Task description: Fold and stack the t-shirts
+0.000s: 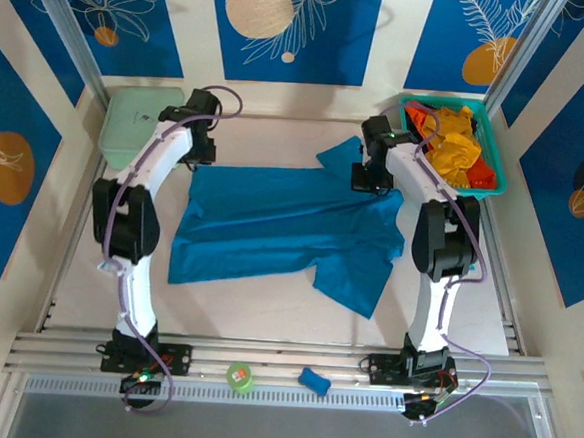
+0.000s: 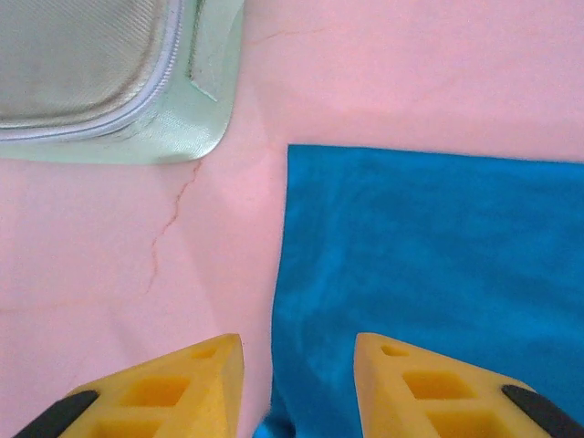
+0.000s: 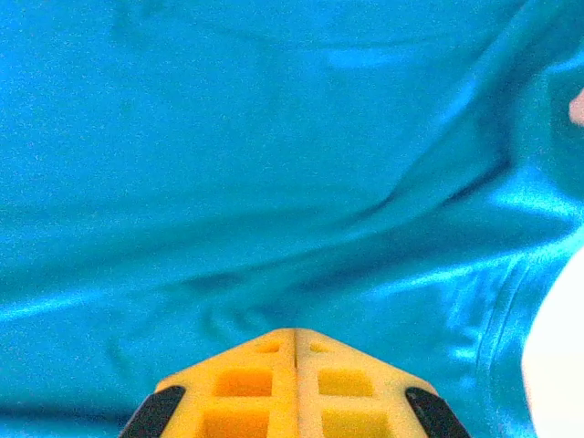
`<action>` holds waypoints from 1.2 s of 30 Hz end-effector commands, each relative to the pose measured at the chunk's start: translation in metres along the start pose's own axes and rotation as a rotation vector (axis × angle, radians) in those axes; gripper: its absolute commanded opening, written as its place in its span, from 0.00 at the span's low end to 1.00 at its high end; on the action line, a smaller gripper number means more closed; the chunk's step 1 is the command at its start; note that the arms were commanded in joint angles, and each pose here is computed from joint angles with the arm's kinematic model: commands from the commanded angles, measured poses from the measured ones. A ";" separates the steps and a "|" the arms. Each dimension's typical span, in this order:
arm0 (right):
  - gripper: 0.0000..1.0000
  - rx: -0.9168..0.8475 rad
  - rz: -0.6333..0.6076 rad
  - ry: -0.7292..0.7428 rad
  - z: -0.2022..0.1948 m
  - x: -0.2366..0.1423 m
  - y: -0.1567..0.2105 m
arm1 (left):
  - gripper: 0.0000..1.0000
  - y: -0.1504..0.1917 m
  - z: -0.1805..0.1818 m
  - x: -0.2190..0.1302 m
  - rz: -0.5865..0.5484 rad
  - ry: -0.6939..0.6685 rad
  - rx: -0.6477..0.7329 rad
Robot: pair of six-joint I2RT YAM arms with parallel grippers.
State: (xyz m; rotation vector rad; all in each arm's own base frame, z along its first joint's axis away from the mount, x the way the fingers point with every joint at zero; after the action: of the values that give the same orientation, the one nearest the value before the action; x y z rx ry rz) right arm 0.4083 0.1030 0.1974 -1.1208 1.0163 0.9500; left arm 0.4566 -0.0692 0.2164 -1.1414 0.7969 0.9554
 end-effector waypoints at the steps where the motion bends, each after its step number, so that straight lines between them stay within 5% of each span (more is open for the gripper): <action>1: 0.00 0.031 0.051 -0.072 0.003 -0.012 0.024 | 0.37 0.000 -0.006 0.039 0.111 0.058 0.066; 13: 0.00 0.020 0.079 -0.089 0.002 -0.023 0.073 | 0.45 -0.019 0.019 0.100 0.135 0.074 0.054; 36: 0.00 -0.029 0.141 -0.034 0.014 -0.008 0.090 | 0.47 -0.011 0.007 0.154 0.202 0.242 0.189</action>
State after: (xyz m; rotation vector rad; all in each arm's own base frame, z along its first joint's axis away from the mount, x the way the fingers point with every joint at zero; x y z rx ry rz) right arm 0.3291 0.1312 0.1911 -1.0744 1.0219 1.0815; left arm 0.5351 -0.0346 0.1141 -1.0527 1.0622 0.8738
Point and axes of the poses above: each hand's point on the last joint's axis, 136 mm out from that joint toward the fingers, its own x axis out along the fingers, its own z axis along the line the jaws close on, y = z × x, the point moved 9 cm from there along -x, back along the fingers, and after that the axes turned 11 degrees about x, right-handed, at the moved point
